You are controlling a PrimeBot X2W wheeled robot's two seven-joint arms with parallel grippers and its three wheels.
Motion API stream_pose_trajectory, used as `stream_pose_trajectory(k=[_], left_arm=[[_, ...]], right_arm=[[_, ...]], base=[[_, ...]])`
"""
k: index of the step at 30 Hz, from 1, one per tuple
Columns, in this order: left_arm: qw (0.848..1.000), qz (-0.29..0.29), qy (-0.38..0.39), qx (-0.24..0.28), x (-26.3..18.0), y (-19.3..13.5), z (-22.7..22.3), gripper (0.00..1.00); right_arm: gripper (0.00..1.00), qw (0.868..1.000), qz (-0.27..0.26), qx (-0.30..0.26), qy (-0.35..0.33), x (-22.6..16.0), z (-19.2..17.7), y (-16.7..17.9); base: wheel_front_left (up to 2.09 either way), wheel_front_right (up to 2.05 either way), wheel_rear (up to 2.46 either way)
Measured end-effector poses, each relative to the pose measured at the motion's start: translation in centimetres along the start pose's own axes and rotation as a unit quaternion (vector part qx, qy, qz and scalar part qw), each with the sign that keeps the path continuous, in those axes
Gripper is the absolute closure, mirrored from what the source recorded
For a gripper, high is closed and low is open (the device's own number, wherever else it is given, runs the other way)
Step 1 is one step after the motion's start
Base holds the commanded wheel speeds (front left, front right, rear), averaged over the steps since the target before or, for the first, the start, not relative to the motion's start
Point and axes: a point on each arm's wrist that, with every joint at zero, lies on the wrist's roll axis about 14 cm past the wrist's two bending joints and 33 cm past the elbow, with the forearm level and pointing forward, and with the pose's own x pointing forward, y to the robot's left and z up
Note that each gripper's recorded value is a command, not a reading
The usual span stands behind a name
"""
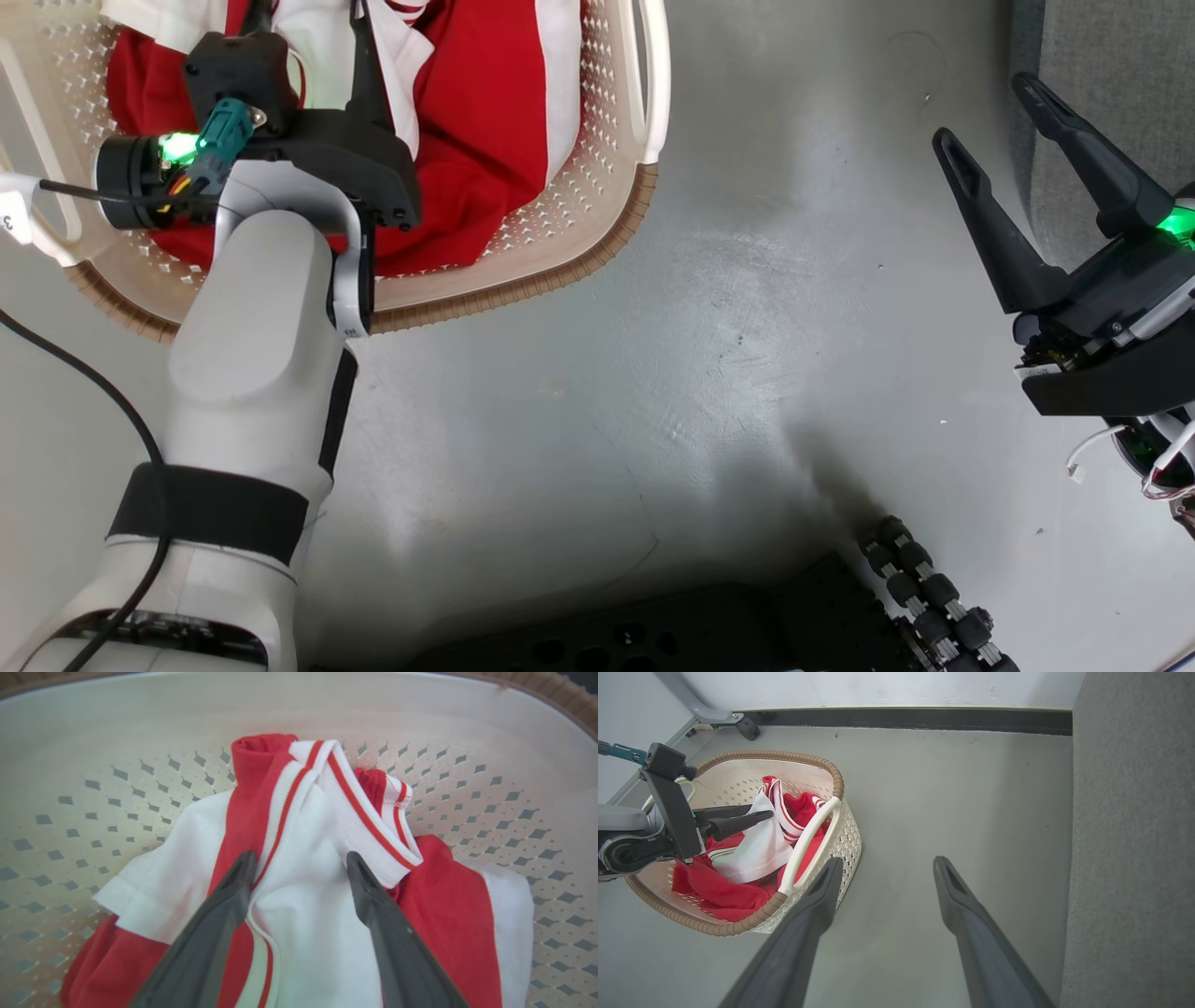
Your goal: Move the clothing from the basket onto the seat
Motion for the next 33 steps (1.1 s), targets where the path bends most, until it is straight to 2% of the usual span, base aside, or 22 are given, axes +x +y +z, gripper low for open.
stream_pose_trajectory(k=[10, 12, 15, 17, 18, 20, 21, 33], left_arm=[[1.0, 0.004, 0.007, 0.022, 1.0, 0.3, 0.1, 0.0], [1.0, 0.004, 0.011, 0.023, 1.1, 0.3, -0.2, 0.16], [0.999, 0.001, 0.015, 0.029, 1.4, 0.1, -0.4, 0.5], [0.999, 0.0, 0.018, 0.031, 1.5, -0.1, -0.5, 0.67], [0.999, 0.0, 0.02, 0.03, 1.6, -0.1, -0.7, 0.67], [0.999, 0.0, 0.024, 0.029, 1.7, -0.1, -0.9, 0.93], [0.999, 0.0, 0.023, 0.029, 1.8, -0.2, -0.9, 1.0], [0.999, 0.012, 0.026, -0.035, -0.3, -0.3, -0.5, 1.0]], right_arm=[[0.0, 1.0, 0.0, 0.004, 0.0, 0.0, 0.0, -0.1], [0.0, 1.0, -0.001, 0.004, 0.0, 0.0, 0.0, -0.1], [0.0, 1.0, -0.003, 0.007, -0.002, 0.0, 0.1, -0.2], [0.0, 1.0, -0.005, 0.008, -0.002, 0.1, 0.1, -0.3], [0.0, 1.0, -0.005, 0.009, -0.003, 0.1, 0.1, -0.3], [0.0, 1.0, -0.007, 0.008, -0.003, 0.0, 0.1, -0.4], [0.0, 1.0, -0.007, 0.009, -0.003, 0.0, 0.1, -0.4], [0.0, 1.0, -0.014, 0.01, -0.004, -0.5, 1.0, -0.2]], base=[[0.0, 0.0, 0.0], [0.0, 0.0, 0.0], [0.0, 0.0, 0.0], [0.0, 0.0, 0.0], [0.0, 0.0, 0.0], [0.0, 0.0, 0.0], [0.0, 0.0, 0.0], [0.0, 0.0, 0.0]])
